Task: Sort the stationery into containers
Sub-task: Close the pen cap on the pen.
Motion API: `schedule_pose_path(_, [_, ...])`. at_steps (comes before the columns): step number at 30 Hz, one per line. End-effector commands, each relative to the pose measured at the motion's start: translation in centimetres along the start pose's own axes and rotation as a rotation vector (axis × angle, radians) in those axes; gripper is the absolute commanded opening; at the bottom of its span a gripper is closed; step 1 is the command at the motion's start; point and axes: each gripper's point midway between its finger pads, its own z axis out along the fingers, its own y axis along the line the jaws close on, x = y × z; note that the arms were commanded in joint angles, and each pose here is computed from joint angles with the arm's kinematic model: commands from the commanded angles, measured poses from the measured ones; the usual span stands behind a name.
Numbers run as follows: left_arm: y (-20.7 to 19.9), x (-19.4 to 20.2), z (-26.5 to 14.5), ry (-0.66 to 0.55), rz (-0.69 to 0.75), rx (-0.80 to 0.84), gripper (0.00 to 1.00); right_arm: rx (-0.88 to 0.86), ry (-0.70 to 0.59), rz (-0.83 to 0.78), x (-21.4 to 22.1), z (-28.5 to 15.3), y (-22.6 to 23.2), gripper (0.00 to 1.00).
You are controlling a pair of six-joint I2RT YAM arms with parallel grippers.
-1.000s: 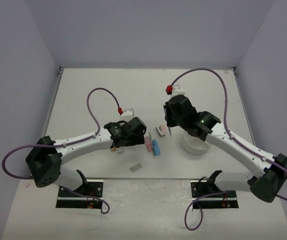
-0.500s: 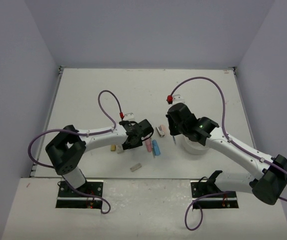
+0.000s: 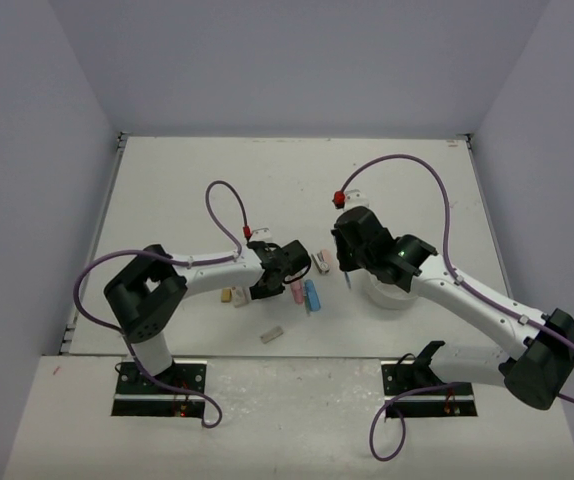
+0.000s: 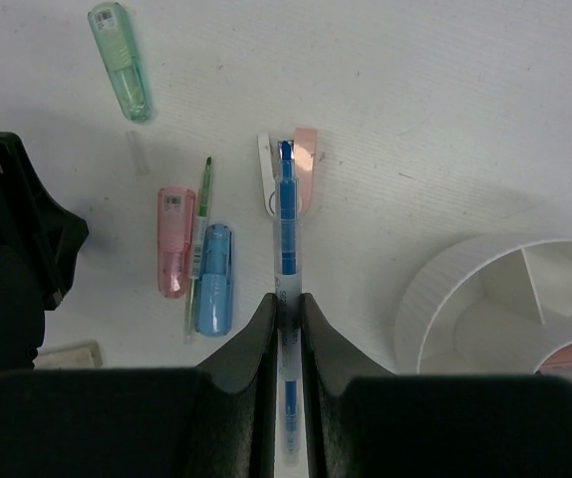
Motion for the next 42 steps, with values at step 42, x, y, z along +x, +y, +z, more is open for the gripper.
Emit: schedule_pose_path(42, [0.4,-11.9,-23.6,-0.695,-0.258,1.237,0.00,-1.183,-0.297,0.142,2.4,-10.7,15.2,0.00])
